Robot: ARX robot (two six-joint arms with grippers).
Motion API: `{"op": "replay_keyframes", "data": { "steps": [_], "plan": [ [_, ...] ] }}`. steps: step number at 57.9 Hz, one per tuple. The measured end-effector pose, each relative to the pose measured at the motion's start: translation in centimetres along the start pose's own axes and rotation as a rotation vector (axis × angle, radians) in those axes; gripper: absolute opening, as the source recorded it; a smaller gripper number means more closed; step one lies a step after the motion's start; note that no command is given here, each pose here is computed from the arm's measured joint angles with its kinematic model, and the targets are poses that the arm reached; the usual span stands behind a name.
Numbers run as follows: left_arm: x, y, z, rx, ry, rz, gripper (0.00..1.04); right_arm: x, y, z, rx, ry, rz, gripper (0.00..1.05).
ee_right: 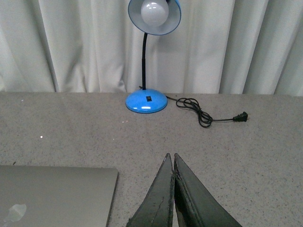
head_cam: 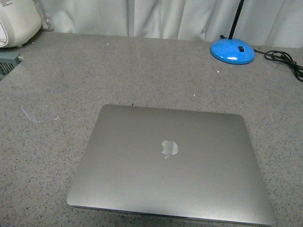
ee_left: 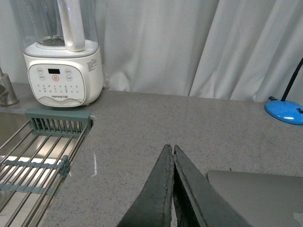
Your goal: Close laptop
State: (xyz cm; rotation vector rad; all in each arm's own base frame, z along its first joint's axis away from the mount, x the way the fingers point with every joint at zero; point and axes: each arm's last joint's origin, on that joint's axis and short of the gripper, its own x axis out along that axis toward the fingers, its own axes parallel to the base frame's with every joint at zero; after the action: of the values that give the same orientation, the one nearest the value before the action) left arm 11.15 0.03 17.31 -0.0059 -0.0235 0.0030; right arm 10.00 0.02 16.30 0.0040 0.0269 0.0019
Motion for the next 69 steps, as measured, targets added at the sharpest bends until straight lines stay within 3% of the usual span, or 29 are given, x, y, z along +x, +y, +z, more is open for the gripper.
{"op": "replay_keyframes", "data": {
  "steps": [27,45,57,69],
  "plan": [
    [-1.5,0.0,-0.3,0.001,0.008,-0.001,0.04,-0.2,0.0,0.2,-0.002,-0.027,0.002,0.03],
    [-1.5,0.0,-0.3,0.002,0.007,-0.001,0.57,-0.2,0.0,0.2,-0.002,-0.027,0.002,0.57],
    [-1.5,0.0,-0.3,0.002,0.007,-0.001,0.98,-0.2,0.0,0.2,-0.002,-0.027,0.002,0.96],
    [-1.5,0.0,-0.3,0.002,0.007,-0.001,0.98,-0.2,0.0,0.2,-0.001,-0.027,0.002,0.95]
  ]
}}
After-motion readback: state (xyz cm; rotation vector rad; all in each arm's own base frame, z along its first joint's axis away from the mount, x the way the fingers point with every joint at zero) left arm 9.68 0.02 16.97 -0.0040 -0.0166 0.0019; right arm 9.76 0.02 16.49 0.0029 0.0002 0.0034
